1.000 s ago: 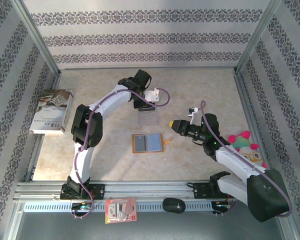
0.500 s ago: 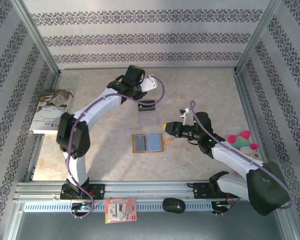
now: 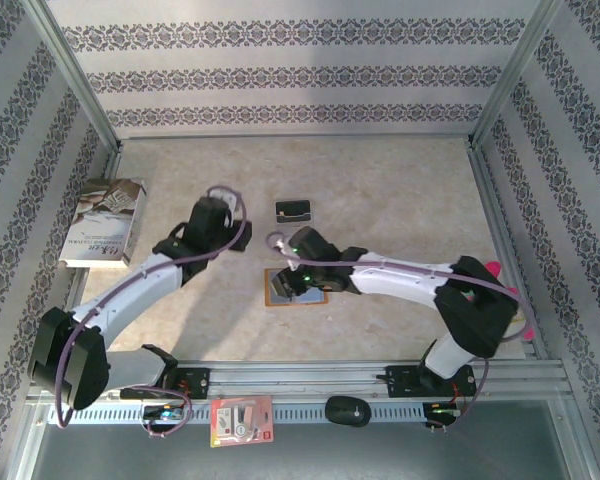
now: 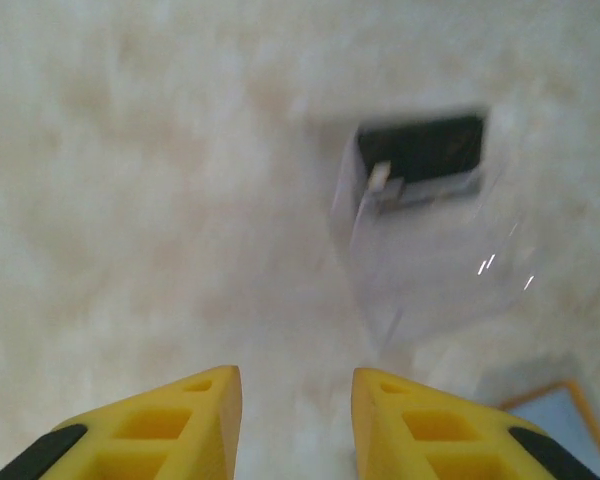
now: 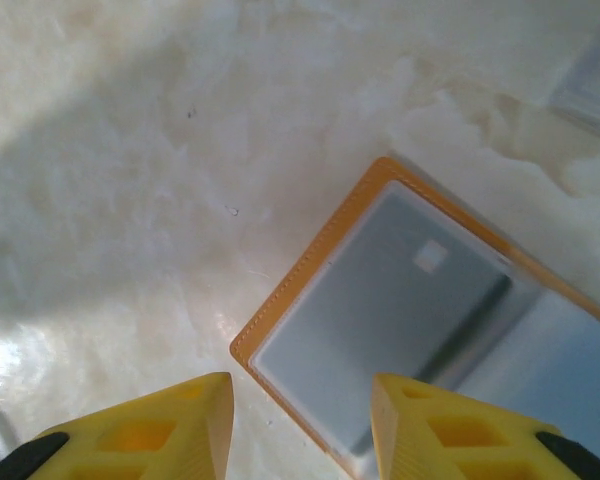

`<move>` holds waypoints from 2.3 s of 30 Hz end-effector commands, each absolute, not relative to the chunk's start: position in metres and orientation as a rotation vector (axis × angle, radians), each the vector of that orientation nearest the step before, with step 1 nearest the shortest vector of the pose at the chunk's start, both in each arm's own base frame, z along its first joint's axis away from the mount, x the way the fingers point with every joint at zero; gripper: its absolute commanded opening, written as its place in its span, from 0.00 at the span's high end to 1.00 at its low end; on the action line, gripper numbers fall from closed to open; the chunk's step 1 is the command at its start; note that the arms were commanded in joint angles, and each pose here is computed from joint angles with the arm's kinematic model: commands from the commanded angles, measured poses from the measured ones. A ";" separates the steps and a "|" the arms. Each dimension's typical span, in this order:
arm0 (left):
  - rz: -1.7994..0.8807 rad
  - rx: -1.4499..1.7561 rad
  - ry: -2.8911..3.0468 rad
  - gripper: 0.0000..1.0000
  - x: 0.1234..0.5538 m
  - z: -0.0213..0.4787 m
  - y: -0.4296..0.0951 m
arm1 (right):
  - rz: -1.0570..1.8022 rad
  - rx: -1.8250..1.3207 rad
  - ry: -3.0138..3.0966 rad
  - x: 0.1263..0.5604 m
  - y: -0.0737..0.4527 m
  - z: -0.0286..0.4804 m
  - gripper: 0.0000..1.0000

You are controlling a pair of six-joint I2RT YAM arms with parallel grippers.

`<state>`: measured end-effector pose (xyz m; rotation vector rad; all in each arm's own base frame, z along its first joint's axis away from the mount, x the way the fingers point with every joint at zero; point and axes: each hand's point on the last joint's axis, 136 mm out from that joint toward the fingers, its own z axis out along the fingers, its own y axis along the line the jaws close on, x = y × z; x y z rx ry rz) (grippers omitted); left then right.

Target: Take the credit cards out of the card holder

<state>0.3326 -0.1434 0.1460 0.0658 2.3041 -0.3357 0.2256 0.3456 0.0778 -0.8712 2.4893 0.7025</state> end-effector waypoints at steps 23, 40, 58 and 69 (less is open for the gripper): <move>-0.487 -0.167 2.257 0.66 0.280 0.137 -0.120 | 0.036 -1.225 2.466 0.222 0.344 0.012 0.83; -0.687 -0.093 2.367 0.71 0.260 0.082 -0.179 | 0.630 -0.838 2.455 0.229 0.350 0.058 1.00; -0.538 -0.195 2.369 0.67 0.249 0.079 -0.149 | 0.187 -1.075 2.542 0.226 0.346 0.019 0.53; -0.641 -0.146 2.383 0.70 0.248 0.073 -0.168 | 0.310 -1.009 2.547 0.224 0.348 0.021 0.93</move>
